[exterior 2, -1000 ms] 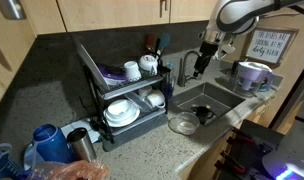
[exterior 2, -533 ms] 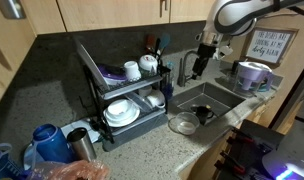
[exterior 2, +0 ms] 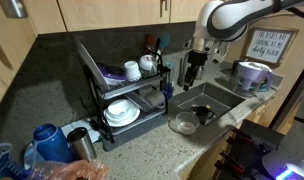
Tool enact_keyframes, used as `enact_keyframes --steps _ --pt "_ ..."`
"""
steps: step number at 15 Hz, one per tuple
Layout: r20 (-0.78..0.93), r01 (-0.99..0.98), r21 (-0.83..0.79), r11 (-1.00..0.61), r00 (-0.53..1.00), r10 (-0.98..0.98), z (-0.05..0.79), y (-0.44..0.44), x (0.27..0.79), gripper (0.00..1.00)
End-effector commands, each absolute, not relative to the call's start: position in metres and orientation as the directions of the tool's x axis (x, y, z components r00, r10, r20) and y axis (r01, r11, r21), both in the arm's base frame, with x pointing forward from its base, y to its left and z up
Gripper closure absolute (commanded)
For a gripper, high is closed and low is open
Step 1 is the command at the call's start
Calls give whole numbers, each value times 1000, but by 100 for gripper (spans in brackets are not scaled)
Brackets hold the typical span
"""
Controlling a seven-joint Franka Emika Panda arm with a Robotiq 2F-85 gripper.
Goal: Get the black bowl and put it on top of the white bowl on the lower level of the plate dryer
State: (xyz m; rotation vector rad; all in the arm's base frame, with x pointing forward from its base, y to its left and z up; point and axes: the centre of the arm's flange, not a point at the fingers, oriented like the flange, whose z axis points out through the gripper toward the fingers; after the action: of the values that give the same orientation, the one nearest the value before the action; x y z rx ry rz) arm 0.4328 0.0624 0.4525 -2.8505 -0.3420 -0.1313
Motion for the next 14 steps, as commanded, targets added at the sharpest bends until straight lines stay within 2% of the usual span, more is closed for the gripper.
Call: enact_keyframes --steps 1,8,14 --pt "124 279 -287 -916 959 254 445 91 429 0" --pt "112 400 -350 -847 916 386 433 168 414 0" --pt "150 565 -380 -732 819 554 435 225 393 0"
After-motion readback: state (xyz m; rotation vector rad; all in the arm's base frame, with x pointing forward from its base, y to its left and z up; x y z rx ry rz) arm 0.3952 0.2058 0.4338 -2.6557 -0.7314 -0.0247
